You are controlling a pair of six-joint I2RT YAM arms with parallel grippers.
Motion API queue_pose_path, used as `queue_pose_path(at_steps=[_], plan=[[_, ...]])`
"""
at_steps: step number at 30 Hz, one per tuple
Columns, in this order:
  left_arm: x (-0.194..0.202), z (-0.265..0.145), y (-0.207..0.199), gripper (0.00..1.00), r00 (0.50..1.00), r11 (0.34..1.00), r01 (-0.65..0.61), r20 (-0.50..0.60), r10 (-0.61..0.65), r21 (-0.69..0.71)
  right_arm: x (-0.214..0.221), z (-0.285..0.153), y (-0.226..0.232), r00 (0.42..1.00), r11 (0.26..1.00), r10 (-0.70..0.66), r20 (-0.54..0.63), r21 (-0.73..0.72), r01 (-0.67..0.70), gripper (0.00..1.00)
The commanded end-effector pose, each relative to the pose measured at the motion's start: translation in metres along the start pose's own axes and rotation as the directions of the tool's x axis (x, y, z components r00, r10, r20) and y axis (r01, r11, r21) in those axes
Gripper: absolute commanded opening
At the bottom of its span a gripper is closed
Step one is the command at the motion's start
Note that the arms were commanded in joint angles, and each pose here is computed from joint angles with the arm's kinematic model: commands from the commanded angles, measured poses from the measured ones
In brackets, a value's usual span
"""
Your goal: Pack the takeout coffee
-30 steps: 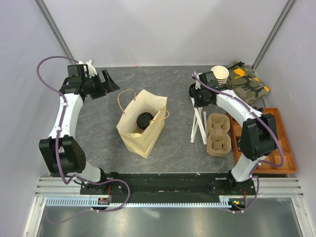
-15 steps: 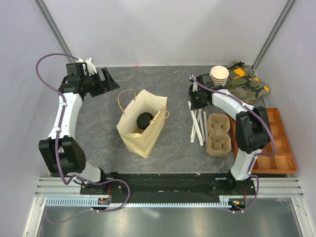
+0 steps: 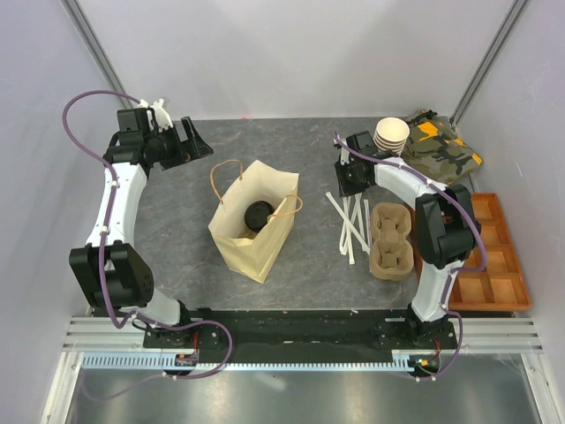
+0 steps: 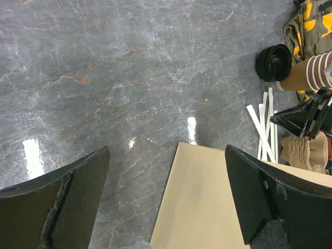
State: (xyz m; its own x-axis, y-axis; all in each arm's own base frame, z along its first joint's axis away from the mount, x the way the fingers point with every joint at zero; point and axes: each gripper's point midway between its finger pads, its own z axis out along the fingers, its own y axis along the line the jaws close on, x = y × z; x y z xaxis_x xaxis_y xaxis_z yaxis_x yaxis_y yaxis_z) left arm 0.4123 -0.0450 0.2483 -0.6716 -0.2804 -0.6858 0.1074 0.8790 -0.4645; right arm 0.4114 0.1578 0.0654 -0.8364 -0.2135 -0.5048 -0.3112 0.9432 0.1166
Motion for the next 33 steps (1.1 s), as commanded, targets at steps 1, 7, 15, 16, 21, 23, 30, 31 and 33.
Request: queue_pose_path(at_steps=[1,7,15,16,21,23,30,31,33], plan=[[-0.011,-0.001,-0.008,1.0,0.999,0.998,-0.046,0.021,0.045,0.032,-0.013,0.003,0.007,0.998,0.997,-0.062,0.006,-0.036,0.062,0.29],[-0.009,-0.002,-0.007,1.0,0.999,0.998,-0.047,0.019,0.047,0.029,-0.009,0.015,0.018,0.978,0.979,-0.191,-0.087,-0.092,0.183,0.33],[-0.005,-0.002,-0.005,1.0,0.999,0.999,-0.041,0.013,0.04,0.023,-0.004,0.025,0.019,0.954,0.967,-0.248,-0.171,-0.108,0.232,0.47],[-0.005,-0.002,-0.005,1.0,0.999,0.999,-0.041,0.013,0.04,0.021,0.001,0.025,0.019,0.948,0.966,-0.253,-0.194,-0.113,0.234,0.47],[-0.003,-0.002,-0.004,1.0,0.999,0.999,-0.034,0.01,0.034,0.018,0.009,0.032,0.018,0.936,0.966,-0.254,-0.245,-0.11,0.233,0.46],[-0.002,-0.001,-0.003,1.0,0.999,0.999,-0.032,0.006,0.031,0.015,0.011,0.034,0.019,0.933,0.967,-0.251,-0.259,-0.115,0.228,0.46],[0.0,0.0,-0.003,1.0,1.0,0.999,-0.029,0.001,0.029,0.019,0.009,0.046,0.025,0.93,0.969,-0.233,-0.285,-0.146,0.198,0.43],[0.0,-0.001,-0.004,1.0,1.0,0.999,-0.029,0.002,0.029,0.019,0.01,0.047,0.025,0.93,0.97,-0.228,-0.289,-0.152,0.19,0.43],[0.0,-0.001,-0.004,1.0,0.999,0.999,-0.032,0.004,0.032,0.018,0.009,0.048,0.027,0.93,0.97,-0.226,-0.289,-0.155,0.188,0.43]])
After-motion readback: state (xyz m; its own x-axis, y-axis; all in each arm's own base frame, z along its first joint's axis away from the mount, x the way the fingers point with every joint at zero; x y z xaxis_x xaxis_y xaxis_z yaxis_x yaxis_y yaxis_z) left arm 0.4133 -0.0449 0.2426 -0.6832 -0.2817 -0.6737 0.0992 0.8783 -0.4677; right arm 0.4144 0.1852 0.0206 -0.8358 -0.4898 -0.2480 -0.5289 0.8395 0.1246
